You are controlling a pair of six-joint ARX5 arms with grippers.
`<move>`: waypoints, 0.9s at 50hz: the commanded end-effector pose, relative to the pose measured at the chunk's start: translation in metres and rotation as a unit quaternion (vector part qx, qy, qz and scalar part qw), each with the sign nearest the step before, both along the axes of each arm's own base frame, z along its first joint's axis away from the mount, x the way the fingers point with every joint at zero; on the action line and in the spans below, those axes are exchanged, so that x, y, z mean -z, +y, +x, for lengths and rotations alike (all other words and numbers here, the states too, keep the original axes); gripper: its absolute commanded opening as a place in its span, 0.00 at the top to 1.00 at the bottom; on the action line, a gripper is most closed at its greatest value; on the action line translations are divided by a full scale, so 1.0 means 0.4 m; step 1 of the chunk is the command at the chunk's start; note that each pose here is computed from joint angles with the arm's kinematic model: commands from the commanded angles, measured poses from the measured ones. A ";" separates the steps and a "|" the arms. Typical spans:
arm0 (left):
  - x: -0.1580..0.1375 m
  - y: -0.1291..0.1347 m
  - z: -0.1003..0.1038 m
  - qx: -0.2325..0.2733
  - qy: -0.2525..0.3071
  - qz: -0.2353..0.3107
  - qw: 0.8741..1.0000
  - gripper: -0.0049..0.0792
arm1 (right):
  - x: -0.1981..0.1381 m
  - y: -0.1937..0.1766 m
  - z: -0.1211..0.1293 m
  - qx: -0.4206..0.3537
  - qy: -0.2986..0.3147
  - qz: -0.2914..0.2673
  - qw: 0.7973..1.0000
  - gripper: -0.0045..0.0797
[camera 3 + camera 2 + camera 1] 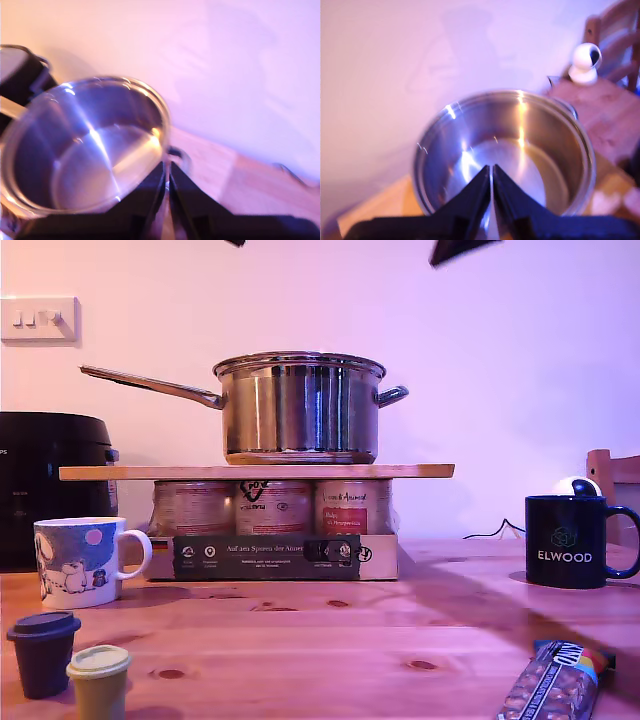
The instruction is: Pick up the large pot with both hands and place it on the shelf behind you
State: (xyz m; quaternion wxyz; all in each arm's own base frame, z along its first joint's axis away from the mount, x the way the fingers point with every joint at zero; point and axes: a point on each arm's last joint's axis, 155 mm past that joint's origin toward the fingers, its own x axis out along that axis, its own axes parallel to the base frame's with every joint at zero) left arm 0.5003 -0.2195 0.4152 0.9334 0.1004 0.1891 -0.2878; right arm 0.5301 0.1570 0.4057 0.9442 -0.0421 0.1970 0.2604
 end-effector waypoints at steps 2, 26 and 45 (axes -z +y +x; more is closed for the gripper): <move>-0.005 -0.012 -0.010 0.006 0.000 -0.002 1.000 0.96 | -0.056 0.001 -0.032 -0.003 -0.021 0.006 1.000 0.96; 0.042 -0.016 -0.038 0.017 0.038 0.013 0.999 0.96 | -0.001 0.000 -0.059 -0.011 0.024 -0.011 1.000 0.96; 0.001 -0.092 -0.073 0.092 0.021 -0.025 0.995 0.96 | -0.072 -0.007 -0.025 0.027 0.013 0.088 0.996 0.96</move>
